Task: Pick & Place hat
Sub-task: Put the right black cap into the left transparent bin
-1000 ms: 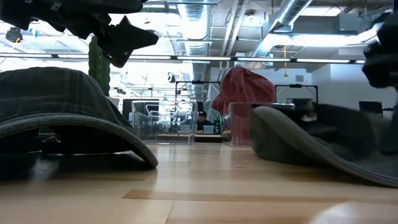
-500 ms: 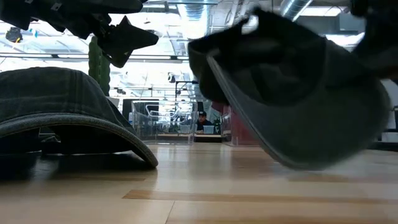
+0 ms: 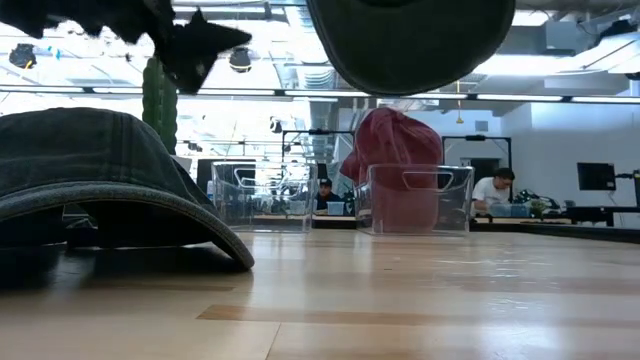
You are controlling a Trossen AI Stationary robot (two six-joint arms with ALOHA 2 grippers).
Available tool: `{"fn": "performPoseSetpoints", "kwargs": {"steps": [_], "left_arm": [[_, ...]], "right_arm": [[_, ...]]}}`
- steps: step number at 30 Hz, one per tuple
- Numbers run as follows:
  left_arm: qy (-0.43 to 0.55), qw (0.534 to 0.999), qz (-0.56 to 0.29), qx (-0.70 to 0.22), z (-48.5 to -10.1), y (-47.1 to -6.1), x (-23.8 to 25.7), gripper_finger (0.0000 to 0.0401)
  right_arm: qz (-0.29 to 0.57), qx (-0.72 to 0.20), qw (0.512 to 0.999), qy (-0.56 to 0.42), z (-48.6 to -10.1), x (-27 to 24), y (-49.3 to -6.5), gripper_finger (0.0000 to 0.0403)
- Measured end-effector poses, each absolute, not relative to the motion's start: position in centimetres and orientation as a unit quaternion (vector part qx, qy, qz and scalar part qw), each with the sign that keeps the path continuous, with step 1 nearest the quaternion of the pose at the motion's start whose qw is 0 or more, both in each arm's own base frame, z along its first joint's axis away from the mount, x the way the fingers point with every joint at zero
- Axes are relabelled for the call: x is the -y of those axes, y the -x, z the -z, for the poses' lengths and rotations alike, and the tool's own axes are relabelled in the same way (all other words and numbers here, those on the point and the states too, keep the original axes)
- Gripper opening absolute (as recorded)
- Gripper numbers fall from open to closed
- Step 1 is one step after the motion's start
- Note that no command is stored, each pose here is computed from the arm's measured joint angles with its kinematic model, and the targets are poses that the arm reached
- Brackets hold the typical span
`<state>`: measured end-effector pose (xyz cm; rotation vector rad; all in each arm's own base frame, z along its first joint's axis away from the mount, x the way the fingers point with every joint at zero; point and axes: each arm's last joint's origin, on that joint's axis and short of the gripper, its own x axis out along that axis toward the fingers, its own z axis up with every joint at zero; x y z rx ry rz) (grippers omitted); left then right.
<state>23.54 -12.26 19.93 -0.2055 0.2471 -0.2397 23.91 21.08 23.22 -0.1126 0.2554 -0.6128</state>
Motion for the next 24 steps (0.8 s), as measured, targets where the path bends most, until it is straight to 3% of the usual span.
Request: {"fn": "performPoseSetpoints", "kwargs": {"steps": [6,14,24], "left_arm": [[0.113,0.98,0.156,-0.051,-23.6,-21.4,12.5,0.0236],[0.11,0.975,0.187,0.055,-28.2,-18.1,11.5,0.0236],[0.083,0.982,0.155,0.066,-28.1,-19.0,10.5,0.0219]], "right_arm": [[0.345,-0.141,0.928,-0.027,-23.8,-17.8,-24.3,0.0001],[0.344,-0.165,0.924,-0.027,-23.7,-17.1,-25.2,0.0001],[0.356,-0.167,0.919,-0.023,-23.7,-16.3,-25.8,0.0001]]}}
